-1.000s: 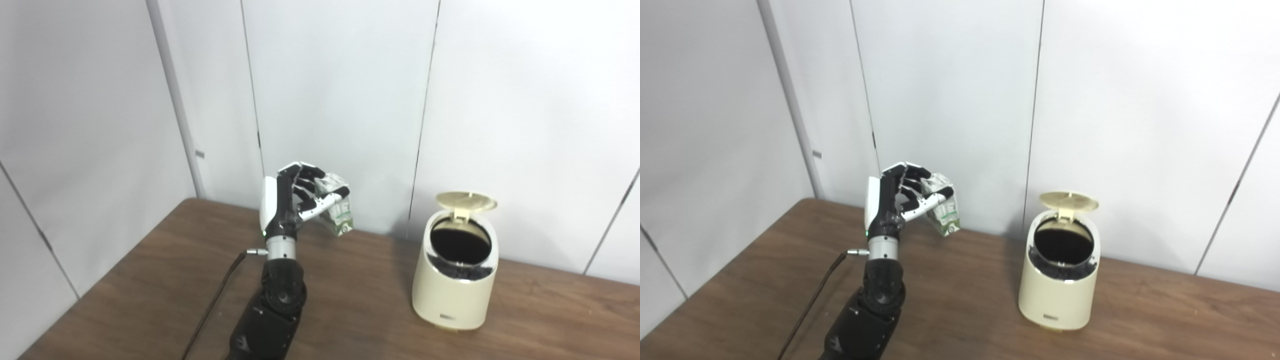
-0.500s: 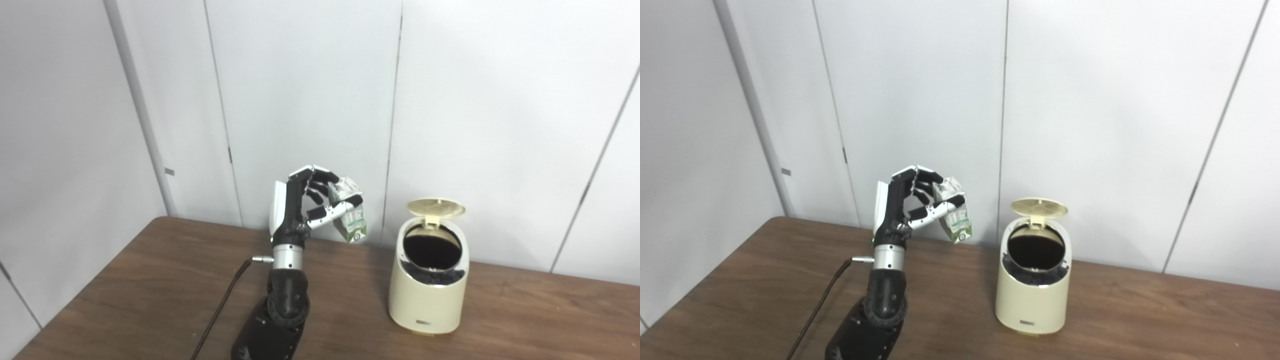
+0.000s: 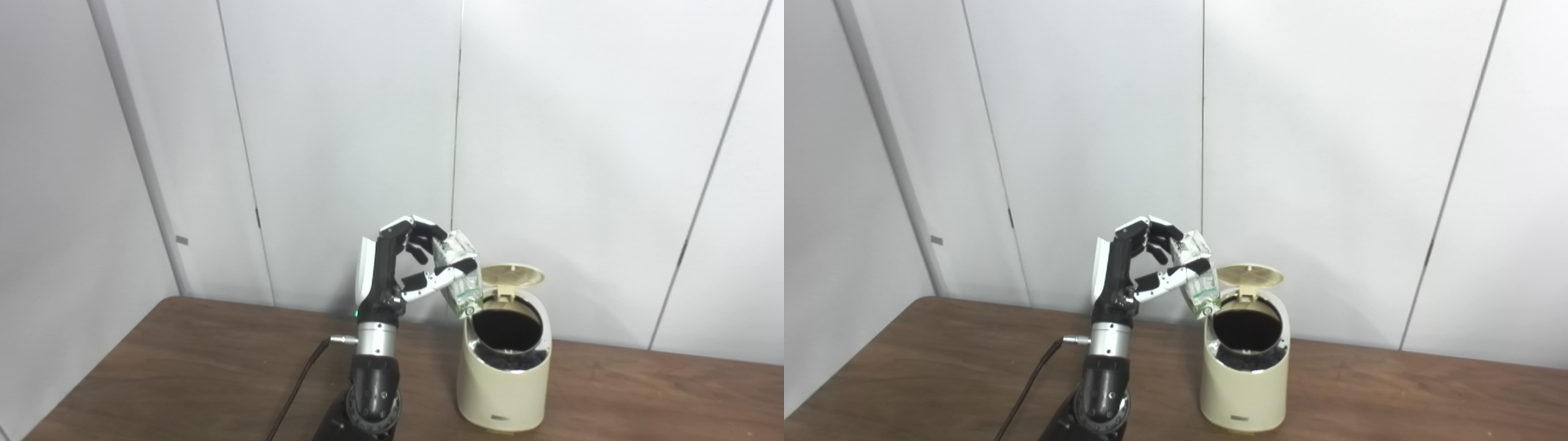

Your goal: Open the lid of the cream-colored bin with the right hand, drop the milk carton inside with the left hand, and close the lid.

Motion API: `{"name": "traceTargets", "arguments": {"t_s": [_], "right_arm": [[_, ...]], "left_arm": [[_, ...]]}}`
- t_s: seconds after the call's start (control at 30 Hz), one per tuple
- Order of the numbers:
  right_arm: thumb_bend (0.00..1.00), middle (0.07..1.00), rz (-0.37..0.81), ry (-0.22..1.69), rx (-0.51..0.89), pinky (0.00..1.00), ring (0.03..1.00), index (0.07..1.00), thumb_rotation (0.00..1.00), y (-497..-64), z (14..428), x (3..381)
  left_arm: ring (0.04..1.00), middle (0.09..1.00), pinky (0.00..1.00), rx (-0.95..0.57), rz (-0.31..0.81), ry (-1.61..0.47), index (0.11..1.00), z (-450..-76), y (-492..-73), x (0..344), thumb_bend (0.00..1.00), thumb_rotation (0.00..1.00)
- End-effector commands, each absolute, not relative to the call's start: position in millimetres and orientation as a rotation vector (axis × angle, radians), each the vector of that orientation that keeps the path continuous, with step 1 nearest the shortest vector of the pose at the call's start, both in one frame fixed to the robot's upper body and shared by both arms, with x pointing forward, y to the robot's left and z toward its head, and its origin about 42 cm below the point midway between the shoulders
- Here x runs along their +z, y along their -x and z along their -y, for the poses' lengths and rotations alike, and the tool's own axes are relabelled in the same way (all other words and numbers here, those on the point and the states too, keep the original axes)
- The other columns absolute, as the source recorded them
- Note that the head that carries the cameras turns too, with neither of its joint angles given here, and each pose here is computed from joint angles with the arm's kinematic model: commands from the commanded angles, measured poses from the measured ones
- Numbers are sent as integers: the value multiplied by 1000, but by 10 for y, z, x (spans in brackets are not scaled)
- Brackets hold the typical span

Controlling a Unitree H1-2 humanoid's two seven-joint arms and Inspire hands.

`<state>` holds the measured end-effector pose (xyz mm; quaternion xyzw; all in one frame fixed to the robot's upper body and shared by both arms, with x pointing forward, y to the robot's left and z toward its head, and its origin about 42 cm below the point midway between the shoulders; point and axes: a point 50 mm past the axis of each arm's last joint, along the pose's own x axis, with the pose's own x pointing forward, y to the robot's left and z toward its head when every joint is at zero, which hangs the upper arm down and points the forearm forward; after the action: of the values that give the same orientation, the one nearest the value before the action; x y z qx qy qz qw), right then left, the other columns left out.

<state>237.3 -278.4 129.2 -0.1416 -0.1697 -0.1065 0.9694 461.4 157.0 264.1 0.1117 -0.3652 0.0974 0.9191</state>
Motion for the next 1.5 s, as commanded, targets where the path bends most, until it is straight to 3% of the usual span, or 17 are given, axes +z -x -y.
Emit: {"name": "traceTargets", "arguments": {"t_s": [0.0, 0.33, 0.73, 0.83, 0.93, 1.47], "right_arm": [[114, 713, 290, 283, -212, 539, 688, 679, 436, -2351, 2640, 1098], [90, 713, 274, 342, -223, 539, 682, 685, 209, -2372, 2594, 1058], [90, 707, 273, 396, -226, 532, 668, 687, 108, -2395, 2598, 1074], [94, 711, 273, 377, -224, 535, 672, 691, 113, -2393, 2602, 1087], [90, 709, 277, 389, -221, 538, 673, 692, 200, -2390, 2610, 1103], [98, 717, 285, 381, -226, 550, 685, 697, 172, -2376, 2620, 1141]], "left_arm": [[446, 477, 350, 171, 904, -177, 491, -1417, -4692, 3112, 504, 0], [447, 478, 351, 139, 889, -121, 489, -1240, -4661, 3095, 504, 0], [446, 478, 344, 172, 889, -112, 489, -1231, -4641, 3053, 504, 0], [445, 481, 344, 183, 898, -126, 487, -1264, -4627, 3048, 504, 0], [448, 483, 350, 191, 902, -136, 483, -1305, -4610, 3035, 504, 0], [454, 482, 365, 218, 902, -133, 479, -1453, -4487, 2974, 504, 0]]}}
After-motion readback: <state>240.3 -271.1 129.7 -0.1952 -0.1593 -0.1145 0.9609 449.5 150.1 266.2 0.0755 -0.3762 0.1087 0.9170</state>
